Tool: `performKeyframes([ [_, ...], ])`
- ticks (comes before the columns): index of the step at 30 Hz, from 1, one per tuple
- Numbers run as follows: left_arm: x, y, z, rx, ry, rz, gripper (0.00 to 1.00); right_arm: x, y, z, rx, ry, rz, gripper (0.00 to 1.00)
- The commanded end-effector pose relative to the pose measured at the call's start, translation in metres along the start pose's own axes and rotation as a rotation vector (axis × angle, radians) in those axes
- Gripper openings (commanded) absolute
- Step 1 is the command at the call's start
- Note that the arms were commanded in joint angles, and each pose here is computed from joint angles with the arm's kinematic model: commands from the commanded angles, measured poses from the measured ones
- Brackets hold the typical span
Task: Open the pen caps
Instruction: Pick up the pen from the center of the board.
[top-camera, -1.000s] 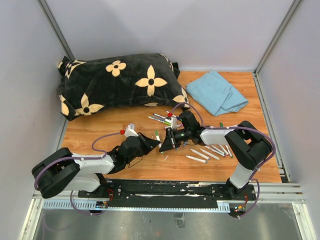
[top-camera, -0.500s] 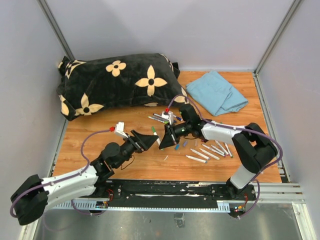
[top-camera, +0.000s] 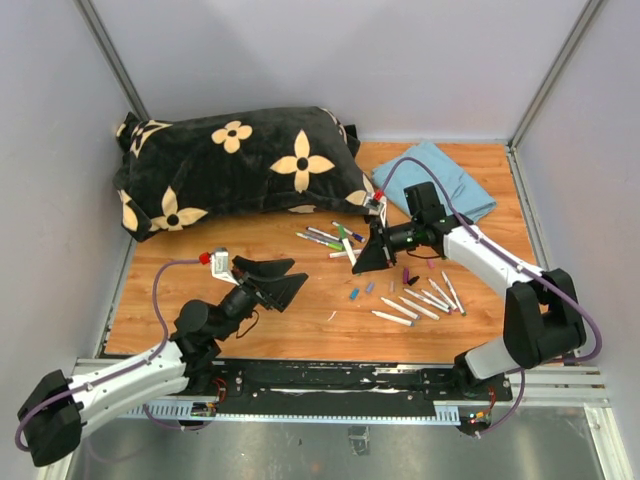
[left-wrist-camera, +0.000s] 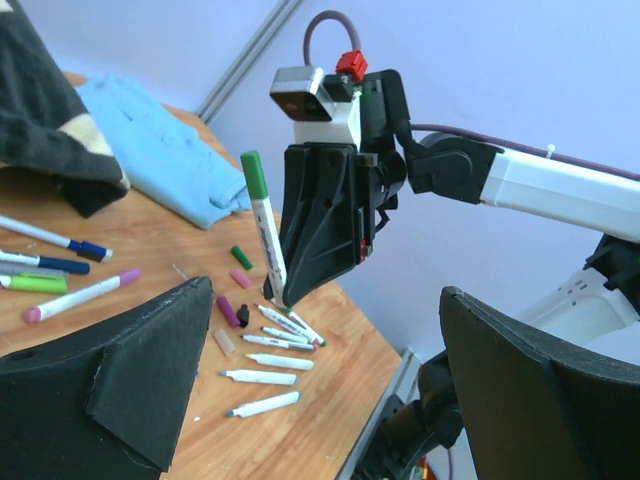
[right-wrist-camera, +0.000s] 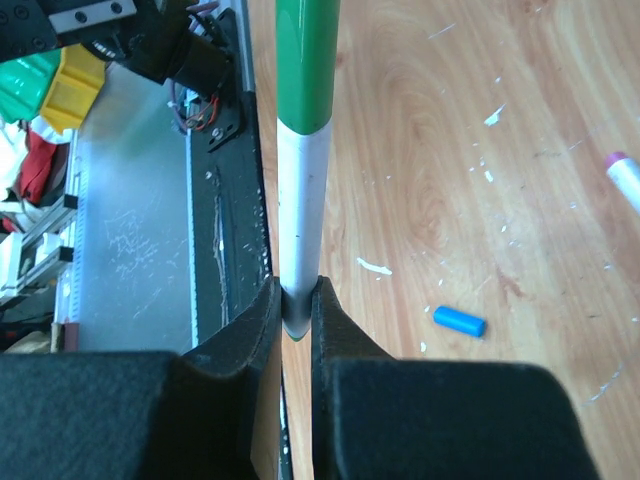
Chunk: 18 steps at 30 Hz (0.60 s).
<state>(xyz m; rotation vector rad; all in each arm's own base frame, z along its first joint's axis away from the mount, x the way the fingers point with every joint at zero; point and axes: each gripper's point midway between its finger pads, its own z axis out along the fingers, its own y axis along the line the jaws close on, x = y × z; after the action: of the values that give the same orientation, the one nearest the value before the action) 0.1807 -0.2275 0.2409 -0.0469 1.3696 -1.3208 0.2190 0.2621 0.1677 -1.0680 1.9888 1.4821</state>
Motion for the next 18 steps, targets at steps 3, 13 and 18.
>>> performKeyframes([
  [3,-0.009,-0.015,0.0,0.103,-0.059,0.072,0.99,0.002,0.028,-0.013,-0.081,0.01,-0.037,0.01],
  [13,-0.012,-0.016,0.005,0.18,-0.055,-0.01,0.99,0.003,0.032,-0.009,-0.143,0.008,0.009,0.01],
  [18,-0.016,-0.021,0.003,0.263,-0.049,-0.077,0.99,0.001,0.034,-0.01,-0.151,0.004,0.007,0.02],
])
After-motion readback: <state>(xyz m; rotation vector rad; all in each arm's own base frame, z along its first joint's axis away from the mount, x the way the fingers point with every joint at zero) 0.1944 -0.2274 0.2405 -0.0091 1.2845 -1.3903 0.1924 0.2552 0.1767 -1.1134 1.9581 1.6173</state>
